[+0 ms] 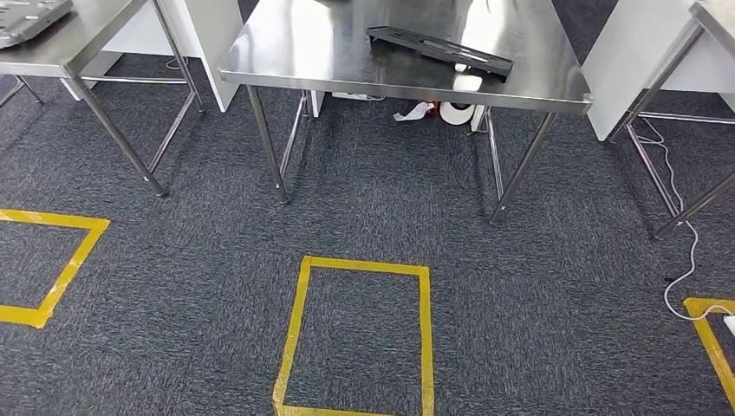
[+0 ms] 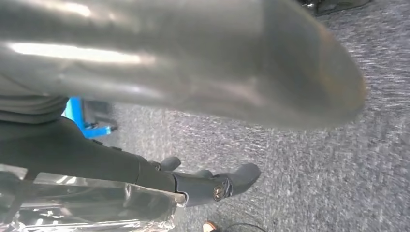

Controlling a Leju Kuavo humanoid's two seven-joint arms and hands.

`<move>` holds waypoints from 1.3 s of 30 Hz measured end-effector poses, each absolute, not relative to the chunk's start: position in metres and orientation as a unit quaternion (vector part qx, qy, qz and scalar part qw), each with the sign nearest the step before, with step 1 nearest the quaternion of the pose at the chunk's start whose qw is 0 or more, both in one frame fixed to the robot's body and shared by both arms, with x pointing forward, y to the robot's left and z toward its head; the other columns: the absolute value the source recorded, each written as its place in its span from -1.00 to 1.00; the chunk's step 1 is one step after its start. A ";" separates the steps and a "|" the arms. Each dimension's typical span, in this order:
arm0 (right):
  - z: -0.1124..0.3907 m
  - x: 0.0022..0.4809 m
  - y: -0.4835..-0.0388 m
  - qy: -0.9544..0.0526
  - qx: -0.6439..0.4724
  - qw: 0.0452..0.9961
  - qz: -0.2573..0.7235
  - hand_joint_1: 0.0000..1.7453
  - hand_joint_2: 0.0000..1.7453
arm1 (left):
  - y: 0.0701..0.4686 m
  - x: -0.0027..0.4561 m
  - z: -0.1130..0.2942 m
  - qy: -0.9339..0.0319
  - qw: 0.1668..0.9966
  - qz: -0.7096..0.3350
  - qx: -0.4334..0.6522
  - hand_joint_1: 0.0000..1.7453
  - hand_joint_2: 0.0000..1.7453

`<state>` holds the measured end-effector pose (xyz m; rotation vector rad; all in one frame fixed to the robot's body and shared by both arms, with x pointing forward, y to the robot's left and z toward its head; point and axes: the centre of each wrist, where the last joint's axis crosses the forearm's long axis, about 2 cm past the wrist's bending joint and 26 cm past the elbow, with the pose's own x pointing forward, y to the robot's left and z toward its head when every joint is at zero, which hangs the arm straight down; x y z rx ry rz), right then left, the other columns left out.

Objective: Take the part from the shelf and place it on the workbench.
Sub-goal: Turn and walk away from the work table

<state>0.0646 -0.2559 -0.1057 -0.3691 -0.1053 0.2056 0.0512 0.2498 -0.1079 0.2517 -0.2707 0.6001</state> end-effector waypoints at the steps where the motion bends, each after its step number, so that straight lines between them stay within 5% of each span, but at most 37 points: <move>1: -0.106 0.064 -0.256 -0.054 -0.183 0.976 0.101 -1.00 -1.00 | 0.250 0.051 -0.108 -0.133 0.939 0.293 0.123 -1.00 -1.00; 39: -0.107 0.057 -0.263 -0.047 -0.191 0.979 0.053 -1.00 -1.00 | 0.258 0.052 -0.109 -0.156 0.948 0.249 0.122 -1.00 -1.00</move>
